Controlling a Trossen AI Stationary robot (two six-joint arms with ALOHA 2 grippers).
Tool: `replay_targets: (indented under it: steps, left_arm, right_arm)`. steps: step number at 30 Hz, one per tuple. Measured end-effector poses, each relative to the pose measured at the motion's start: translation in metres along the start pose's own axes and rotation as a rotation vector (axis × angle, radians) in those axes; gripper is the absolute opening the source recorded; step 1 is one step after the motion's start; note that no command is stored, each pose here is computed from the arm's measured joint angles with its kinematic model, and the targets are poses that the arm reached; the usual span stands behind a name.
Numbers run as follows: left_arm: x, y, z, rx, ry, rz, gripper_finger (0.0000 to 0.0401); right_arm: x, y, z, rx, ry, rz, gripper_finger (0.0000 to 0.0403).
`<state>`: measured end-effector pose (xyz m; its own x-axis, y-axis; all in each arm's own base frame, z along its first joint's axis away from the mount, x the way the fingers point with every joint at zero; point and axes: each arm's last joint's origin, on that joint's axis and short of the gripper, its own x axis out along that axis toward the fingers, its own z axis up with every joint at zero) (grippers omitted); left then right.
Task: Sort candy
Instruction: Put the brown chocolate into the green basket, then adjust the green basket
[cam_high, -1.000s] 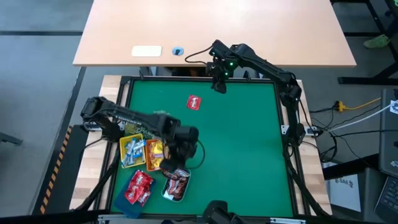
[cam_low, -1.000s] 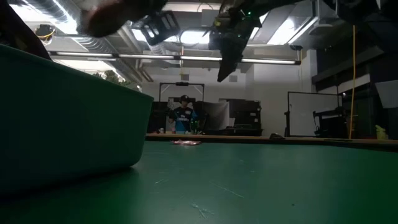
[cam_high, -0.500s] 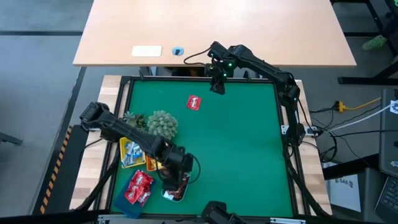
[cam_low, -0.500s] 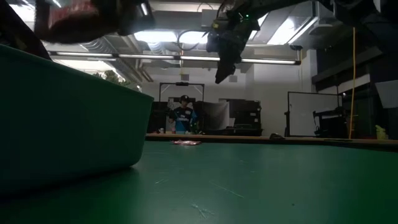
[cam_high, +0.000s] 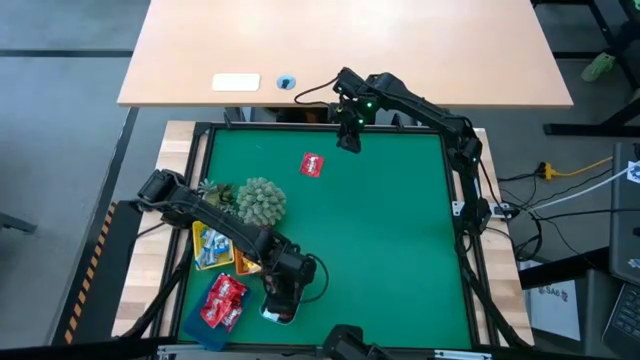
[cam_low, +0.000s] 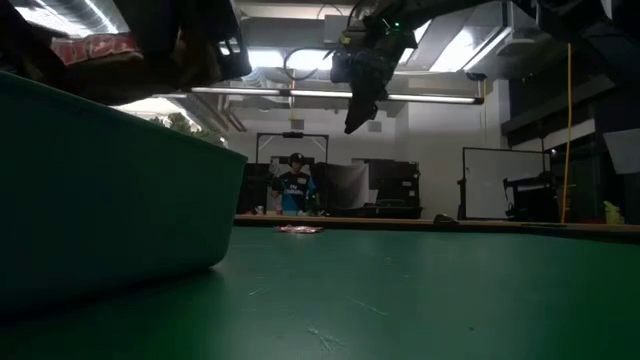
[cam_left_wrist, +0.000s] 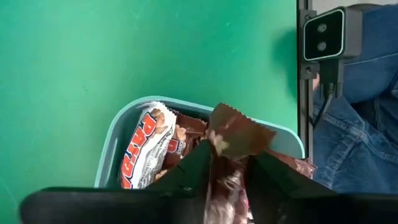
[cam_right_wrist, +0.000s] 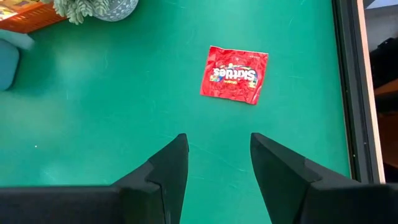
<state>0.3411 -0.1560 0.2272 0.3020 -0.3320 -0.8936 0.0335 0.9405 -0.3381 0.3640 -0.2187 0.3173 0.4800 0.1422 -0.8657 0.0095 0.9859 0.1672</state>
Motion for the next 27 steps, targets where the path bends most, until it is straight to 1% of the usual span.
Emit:
replay_targets:
  steps: [3,6,9,13,18,21,27]
  left_arm:
    - [0.0,0.0,0.0,-0.021,-0.008,0.016,0.0108]
    - [0.0,0.0,0.0,-0.018,-0.006,0.01,0.0135]
    - [-0.001,0.003,0.002,-0.002,-0.007,0.01,0.0149]
    - [-0.003,0.013,0.007,-0.025,-0.031,0.05,0.0149]
    - [-0.006,0.028,0.011,-0.052,-0.062,0.153,0.0147]
    - [-0.005,0.033,0.009,-0.024,-0.028,0.195,0.0147]
    - [0.011,0.032,0.001,0.05,0.07,0.227,0.0147]
  right_arm:
    - [0.0,0.0,0.0,-0.005,0.0,-0.001,0.0172]
    - [0.0,0.0,0.0,-0.006,0.0,-0.001,0.0172]
    - [0.0,0.0,0.0,-0.007,0.0,-0.001,0.0172]
    - [0.0,0.0,0.0,-0.007,0.0,-0.001,0.0172]
    - [0.0,0.0,0.0,-0.007,0.0,-0.001,0.0172]
    - [0.0,0.0,0.0,-0.007,0.0,-0.001,0.0172]
    - [0.0,0.0,0.0,-0.008,0.001,-0.001,0.0172]
